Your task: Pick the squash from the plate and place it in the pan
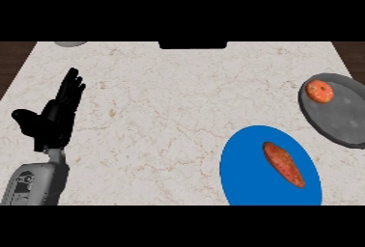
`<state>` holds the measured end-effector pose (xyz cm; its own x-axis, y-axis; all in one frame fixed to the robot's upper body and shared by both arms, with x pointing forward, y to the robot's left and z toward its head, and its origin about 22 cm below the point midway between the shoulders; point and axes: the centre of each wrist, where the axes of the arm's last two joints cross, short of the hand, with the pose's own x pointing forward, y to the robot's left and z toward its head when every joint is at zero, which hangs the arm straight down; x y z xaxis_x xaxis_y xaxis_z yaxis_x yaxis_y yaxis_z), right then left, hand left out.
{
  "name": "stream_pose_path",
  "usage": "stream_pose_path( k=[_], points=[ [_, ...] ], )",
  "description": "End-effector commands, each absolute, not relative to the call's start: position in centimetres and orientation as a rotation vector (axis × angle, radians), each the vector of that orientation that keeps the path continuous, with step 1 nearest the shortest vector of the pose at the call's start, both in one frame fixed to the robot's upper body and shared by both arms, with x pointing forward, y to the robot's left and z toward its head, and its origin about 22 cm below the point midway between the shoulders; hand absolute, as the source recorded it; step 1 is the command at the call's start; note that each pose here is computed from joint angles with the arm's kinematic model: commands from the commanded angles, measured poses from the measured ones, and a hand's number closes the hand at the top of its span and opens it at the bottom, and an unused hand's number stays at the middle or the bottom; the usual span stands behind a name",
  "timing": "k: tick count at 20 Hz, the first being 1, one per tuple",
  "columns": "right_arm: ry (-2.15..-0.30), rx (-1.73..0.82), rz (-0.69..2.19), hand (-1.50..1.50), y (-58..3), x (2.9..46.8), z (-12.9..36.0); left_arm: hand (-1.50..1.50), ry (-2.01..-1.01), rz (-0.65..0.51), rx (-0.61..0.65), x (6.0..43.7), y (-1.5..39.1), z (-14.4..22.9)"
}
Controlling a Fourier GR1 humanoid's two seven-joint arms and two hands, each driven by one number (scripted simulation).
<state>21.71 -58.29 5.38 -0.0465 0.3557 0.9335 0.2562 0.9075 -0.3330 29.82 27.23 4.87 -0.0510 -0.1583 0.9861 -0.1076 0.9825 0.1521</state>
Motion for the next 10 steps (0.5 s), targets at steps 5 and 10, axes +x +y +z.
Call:
stream_pose_path(
  k=[5,10],
  points=[
    [-1.784,-0.298,0.1,-1.5,-62.0,15.6,7.7,0.0,-1.62,-0.037,0.236,28.7,28.1,4.1],
    [-1.723,-0.307,0.146,-1.5,-62.1,13.8,6.8,0.0,-1.597,-0.038,0.222,28.8,28.4,4.6]
  ],
)
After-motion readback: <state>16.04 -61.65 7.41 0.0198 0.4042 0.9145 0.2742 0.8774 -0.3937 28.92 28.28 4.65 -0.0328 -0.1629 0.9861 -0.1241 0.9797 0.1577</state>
